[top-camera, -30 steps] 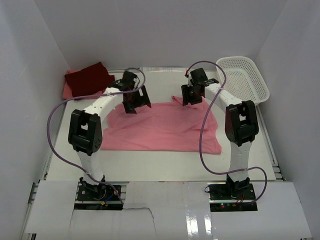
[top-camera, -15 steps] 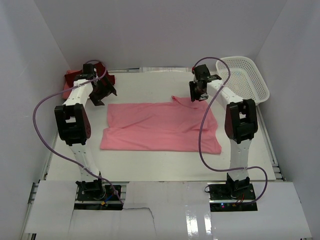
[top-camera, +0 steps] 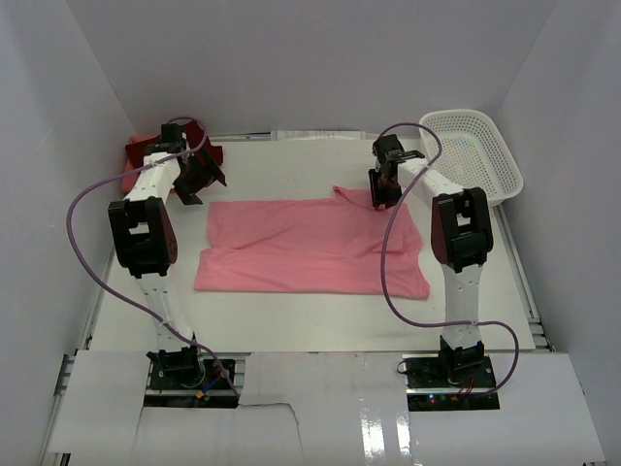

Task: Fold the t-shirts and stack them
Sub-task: Fold the flattened tshirt in 1/3 of the way, then grap the side of the flattened tshirt furthest away from the robot with both arms

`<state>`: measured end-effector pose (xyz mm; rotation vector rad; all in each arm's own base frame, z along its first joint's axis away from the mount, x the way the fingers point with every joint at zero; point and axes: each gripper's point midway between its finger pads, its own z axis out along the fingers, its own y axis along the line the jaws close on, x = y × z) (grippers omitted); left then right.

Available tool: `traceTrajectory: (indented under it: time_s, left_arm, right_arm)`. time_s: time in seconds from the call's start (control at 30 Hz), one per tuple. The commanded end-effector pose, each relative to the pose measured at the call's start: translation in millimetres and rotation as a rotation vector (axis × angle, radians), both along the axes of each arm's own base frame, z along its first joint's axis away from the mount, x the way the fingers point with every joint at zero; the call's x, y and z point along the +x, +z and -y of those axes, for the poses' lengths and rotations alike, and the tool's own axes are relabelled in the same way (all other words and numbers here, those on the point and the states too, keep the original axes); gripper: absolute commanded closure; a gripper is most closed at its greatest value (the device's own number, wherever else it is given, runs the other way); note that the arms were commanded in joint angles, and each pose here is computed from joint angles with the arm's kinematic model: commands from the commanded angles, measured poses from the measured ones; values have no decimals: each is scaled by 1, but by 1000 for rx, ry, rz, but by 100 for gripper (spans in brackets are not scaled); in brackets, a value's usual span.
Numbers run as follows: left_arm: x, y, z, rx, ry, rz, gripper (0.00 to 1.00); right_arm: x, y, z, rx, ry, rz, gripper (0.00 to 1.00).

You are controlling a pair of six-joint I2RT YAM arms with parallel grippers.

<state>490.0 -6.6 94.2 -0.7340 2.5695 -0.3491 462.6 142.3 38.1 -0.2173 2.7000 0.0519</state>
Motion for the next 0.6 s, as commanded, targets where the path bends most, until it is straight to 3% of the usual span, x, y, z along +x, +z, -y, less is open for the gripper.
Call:
traceTrajectory:
  time_s: [0.0, 0.33, 0.5, 0.57]
  left_arm:
    - [5, 18, -3, 0, -6, 40, 2]
    - [2, 10, -4, 6, -7, 23, 2]
    - [3, 11, -5, 11, -5, 25, 2]
    - [3, 9, -5, 12, -5, 22, 2]
  right_arm:
    - [3, -4, 0, 9, -13, -10, 60]
    - [6, -12, 0, 6, -13, -17, 69]
    - [8, -9, 1, 1, -16, -4, 90]
    - [10, -7, 2, 2, -16, 3, 92]
